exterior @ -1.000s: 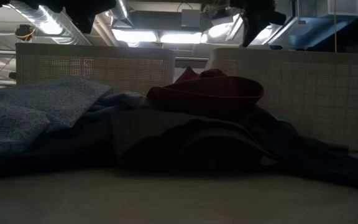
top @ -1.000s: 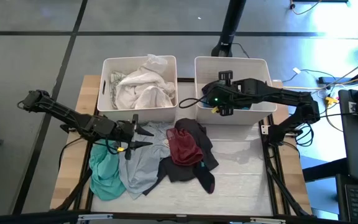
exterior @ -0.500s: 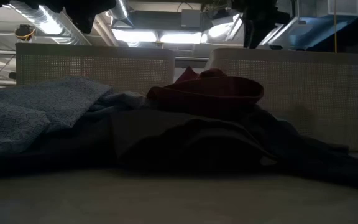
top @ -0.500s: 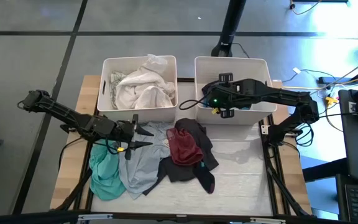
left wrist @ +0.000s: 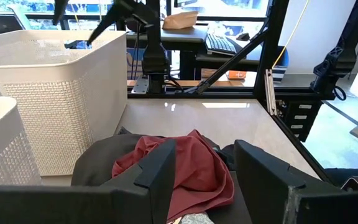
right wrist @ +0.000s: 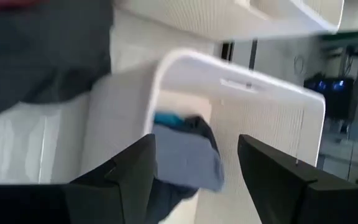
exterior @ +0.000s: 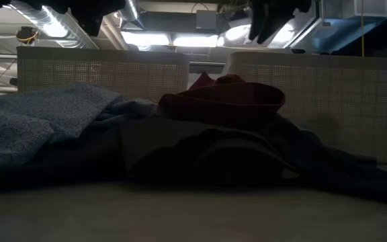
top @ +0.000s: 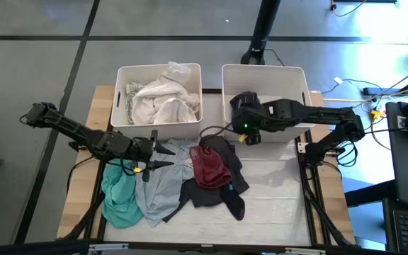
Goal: Sort clothes
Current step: Put the red underwear into the right white bin
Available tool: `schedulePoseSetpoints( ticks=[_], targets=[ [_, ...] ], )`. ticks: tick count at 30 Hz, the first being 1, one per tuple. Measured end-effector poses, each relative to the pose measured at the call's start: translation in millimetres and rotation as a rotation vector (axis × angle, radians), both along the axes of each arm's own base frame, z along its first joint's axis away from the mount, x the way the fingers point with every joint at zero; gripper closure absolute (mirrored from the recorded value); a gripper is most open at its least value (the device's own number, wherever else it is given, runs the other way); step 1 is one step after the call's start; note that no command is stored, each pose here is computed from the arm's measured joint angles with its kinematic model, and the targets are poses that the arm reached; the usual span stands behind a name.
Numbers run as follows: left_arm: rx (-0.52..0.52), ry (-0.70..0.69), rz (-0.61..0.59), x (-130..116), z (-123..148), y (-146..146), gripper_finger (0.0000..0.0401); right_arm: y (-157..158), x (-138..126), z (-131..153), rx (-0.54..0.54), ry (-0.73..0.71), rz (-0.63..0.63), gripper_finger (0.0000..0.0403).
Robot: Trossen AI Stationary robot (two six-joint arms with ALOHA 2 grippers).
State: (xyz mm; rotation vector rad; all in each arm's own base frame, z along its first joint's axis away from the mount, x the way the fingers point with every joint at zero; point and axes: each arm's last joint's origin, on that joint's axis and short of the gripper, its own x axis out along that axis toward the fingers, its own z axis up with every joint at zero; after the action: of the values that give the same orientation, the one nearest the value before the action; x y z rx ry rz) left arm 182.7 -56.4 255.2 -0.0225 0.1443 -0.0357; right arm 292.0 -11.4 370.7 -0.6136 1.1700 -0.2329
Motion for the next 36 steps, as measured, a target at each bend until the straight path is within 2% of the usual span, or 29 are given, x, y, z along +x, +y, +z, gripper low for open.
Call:
schedulePoseSetpoints(
  ticks=[9,13,25,36],
  targets=[
    [0.0,0.0,0.0,0.0,0.0,0.0,0.0248,49.2,18.7,2.8,0.07,-0.163,0.185,0.0173],
    [-0.001,-0.001,0.0,0.0,0.1,0.0,0.0248,69.2,29.4,-5.7,0.106,-0.167,0.266,0.0173],
    [-0.002,-0.006,0.0,0.1,0.6,0.0,0.0248,106.9,73.6,-66.4,0.138,-0.038,0.367,0.0173],
    [-0.003,-0.006,0.001,0.1,0.6,0.1,0.0248,115.1,97.7,-114.9,0.172,0.077,0.38,0.0173]
  ],
)
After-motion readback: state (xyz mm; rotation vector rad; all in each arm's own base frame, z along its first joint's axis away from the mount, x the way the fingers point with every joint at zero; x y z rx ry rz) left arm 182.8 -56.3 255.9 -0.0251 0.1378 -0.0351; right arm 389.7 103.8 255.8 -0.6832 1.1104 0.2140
